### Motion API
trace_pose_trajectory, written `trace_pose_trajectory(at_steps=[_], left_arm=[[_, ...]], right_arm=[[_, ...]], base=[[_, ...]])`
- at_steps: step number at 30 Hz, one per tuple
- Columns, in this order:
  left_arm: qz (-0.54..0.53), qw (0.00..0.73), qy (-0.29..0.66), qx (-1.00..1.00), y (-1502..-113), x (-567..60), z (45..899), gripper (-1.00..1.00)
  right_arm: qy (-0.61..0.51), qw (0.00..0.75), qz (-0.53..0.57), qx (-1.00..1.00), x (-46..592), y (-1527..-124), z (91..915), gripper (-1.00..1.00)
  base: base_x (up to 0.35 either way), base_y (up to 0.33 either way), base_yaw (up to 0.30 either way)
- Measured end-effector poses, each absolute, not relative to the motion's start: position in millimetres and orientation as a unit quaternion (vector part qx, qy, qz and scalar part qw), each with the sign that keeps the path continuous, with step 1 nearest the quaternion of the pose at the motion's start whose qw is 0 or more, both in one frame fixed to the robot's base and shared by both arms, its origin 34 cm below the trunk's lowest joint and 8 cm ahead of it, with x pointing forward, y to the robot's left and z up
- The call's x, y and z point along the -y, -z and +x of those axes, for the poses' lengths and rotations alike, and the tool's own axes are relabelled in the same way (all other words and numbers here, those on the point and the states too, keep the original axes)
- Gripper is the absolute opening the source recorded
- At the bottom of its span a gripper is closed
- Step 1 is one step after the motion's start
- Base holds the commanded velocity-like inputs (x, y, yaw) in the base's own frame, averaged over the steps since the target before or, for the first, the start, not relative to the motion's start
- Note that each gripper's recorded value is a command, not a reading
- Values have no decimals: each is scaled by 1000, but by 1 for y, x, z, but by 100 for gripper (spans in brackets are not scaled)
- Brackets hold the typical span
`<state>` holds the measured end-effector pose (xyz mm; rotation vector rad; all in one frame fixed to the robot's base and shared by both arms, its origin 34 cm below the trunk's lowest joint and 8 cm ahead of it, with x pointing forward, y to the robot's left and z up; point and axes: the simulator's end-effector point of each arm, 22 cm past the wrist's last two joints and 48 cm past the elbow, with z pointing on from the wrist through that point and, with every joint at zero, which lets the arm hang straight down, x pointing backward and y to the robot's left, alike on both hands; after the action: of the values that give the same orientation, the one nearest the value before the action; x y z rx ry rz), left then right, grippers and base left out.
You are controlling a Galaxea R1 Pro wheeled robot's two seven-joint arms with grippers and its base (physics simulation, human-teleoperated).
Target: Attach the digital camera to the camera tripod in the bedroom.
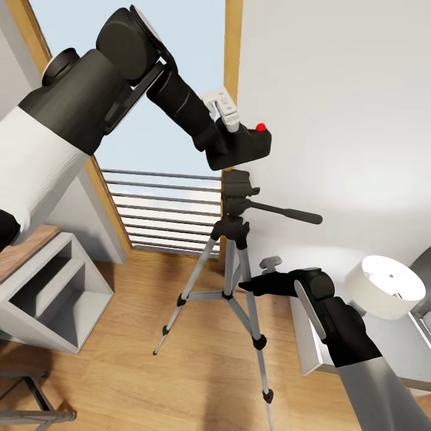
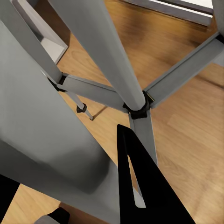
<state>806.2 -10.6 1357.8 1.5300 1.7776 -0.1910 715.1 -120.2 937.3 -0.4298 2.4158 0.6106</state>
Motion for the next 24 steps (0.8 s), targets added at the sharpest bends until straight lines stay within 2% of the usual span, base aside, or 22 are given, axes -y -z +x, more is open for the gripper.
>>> trace_pose_trajectory(at_steps=[24], left_arm=[[574,426,125,-688,-1398,5,804,-100]], right_arm=[[-230,302,-162,-911,120,-937,715,-100]], base=[[0,0,0]])
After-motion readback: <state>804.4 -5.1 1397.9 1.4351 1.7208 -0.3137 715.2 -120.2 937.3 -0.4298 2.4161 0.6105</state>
